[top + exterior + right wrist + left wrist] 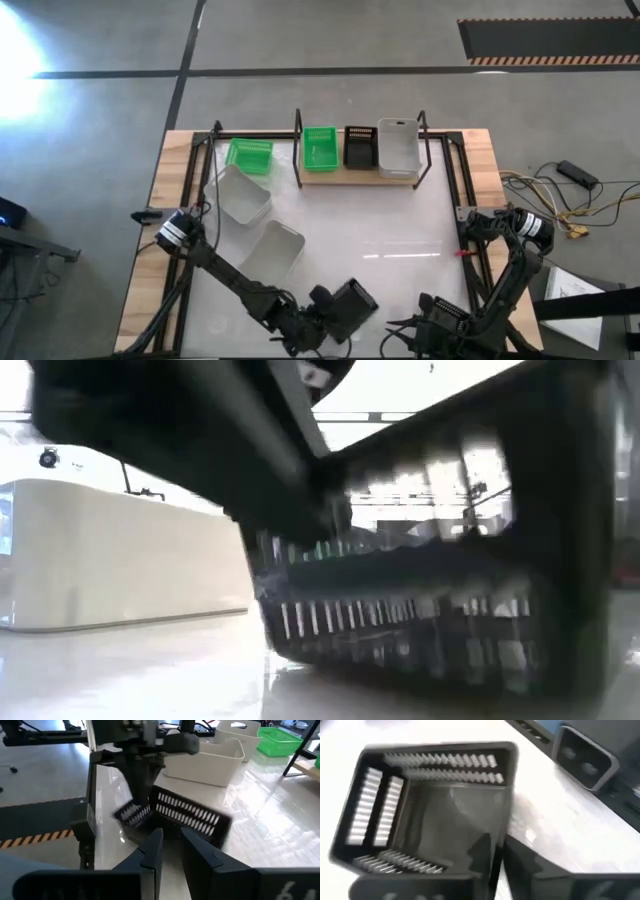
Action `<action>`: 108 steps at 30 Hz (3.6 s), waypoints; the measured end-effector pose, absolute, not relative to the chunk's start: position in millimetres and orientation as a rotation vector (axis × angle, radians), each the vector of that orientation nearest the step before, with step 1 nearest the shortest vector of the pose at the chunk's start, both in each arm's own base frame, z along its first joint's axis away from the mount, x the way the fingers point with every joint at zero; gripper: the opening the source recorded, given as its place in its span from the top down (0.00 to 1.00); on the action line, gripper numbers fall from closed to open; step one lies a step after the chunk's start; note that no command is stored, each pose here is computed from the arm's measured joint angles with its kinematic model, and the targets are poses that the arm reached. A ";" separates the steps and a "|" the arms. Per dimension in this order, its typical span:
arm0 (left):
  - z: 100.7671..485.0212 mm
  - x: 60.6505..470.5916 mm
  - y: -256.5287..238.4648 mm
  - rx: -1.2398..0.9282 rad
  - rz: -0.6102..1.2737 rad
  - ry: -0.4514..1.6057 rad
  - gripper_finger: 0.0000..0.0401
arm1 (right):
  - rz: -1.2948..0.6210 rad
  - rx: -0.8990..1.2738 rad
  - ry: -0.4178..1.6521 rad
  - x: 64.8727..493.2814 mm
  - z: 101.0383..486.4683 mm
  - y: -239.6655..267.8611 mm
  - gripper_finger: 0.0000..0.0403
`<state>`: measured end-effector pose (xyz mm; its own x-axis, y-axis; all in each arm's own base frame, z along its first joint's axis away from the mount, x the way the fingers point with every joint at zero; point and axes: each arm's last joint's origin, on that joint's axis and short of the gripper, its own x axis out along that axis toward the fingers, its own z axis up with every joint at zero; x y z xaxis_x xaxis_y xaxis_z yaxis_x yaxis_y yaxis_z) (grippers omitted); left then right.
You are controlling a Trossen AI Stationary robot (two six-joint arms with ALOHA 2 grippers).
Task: Stack baskets on shelf by color
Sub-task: Stack the left black bin on top of the other black bin on the shelf, then stack the bottom gray bin on top of the other gray bin on the shelf
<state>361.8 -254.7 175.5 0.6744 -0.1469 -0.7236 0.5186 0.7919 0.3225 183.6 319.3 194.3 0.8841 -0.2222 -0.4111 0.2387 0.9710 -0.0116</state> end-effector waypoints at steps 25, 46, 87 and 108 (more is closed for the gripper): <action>312.4 442.4 -20.0 0.353 0.268 0.596 1.00 | -0.270 0.058 0.445 180.6 141.0 338.1 0.87; 255.6 438.3 116.0 0.448 0.317 0.536 1.00 | -0.230 -0.017 0.444 194.2 135.2 370.7 0.87; 245.5 430.0 114.4 0.416 0.294 0.640 0.71 | -0.221 -0.025 0.443 195.0 137.6 372.5 0.87; 345.3 293.7 -128.1 0.509 -0.044 0.646 0.69 | -0.246 -0.075 0.453 209.4 137.6 364.5 0.87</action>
<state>293.7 -128.1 345.3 0.8022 0.1156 -0.5858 0.1948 0.8767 0.4398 209.4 364.5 137.6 0.8701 -0.2516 -0.4237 0.2186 0.9677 -0.1257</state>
